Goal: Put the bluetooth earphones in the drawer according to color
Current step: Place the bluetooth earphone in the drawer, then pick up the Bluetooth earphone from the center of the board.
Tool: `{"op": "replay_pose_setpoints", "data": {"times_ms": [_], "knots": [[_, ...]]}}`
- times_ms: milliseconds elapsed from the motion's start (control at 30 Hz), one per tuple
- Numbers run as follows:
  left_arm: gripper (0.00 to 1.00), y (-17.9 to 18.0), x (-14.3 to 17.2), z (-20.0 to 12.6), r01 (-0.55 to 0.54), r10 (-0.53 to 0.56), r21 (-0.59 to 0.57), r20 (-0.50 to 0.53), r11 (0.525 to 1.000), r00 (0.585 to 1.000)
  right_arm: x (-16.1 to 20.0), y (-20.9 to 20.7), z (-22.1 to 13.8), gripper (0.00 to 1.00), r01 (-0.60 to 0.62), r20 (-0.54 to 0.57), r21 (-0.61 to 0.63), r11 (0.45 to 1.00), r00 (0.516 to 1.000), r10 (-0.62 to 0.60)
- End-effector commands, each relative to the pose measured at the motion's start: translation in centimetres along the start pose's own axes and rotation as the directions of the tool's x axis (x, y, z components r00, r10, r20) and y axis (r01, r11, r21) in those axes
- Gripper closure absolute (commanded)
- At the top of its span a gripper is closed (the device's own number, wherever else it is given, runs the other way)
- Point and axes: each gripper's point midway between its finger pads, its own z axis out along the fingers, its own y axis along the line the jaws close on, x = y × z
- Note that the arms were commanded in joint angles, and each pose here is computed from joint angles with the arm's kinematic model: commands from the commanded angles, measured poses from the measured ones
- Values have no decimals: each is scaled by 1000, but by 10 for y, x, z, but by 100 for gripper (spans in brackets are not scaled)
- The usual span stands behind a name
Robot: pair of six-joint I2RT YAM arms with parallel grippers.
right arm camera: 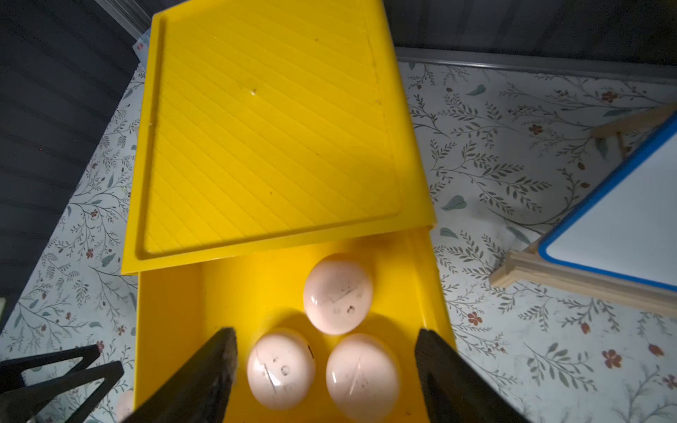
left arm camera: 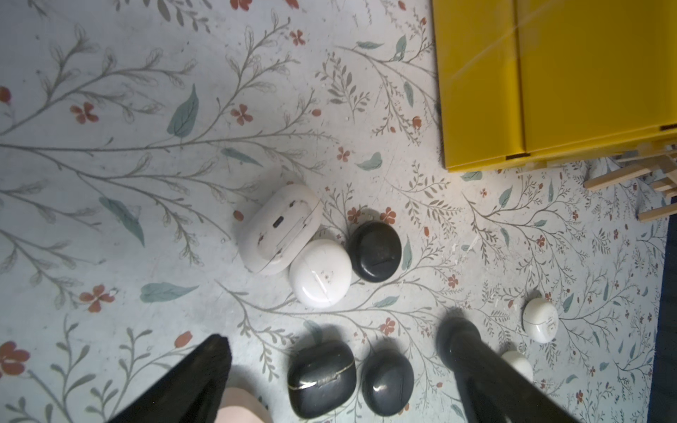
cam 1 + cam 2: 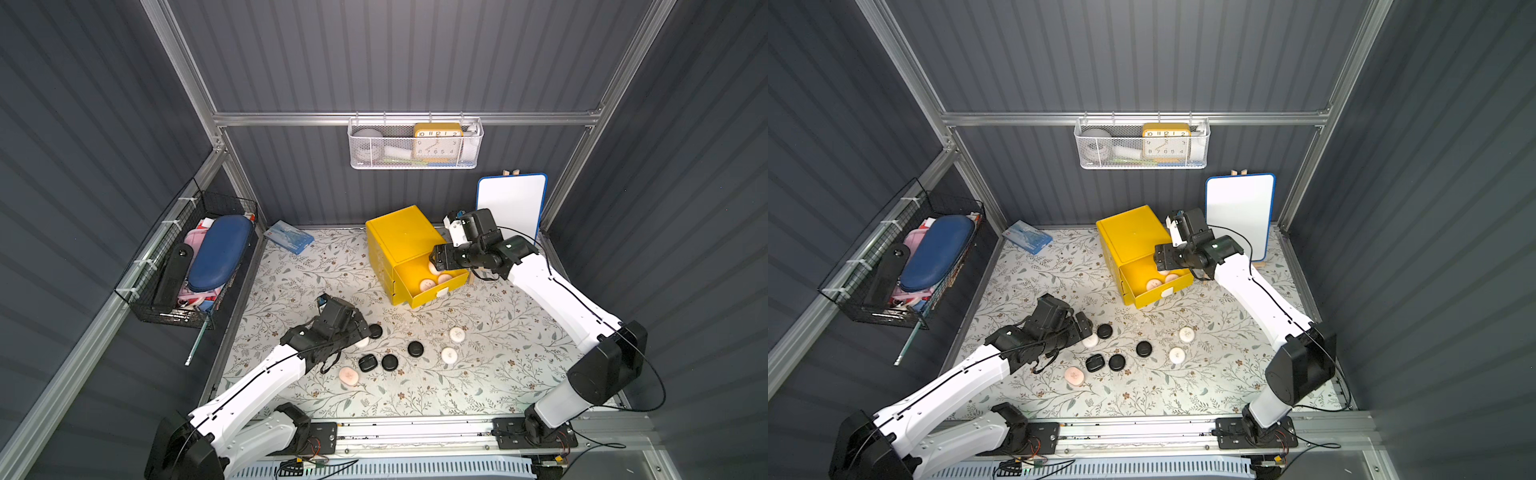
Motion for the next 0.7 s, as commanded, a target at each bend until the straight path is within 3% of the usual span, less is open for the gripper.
{"op": "replay_pose_setpoints", "data": {"times_ms": [0, 333, 667], "knots": [[1, 23, 30, 2, 84, -94, -85, -125, 993, 988, -8, 2, -20, 18, 4, 32, -9, 1000, 999, -4], [1, 57, 85, 16, 116, -188, -225, -328, 967, 926, 15, 9, -61, 12, -12, 77, -81, 997, 997, 18], [5, 69, 97, 3, 204, -284, -259, -322, 944, 903, 48, 1, -69, 12, -29, 57, -75, 997, 998, 33]]}}
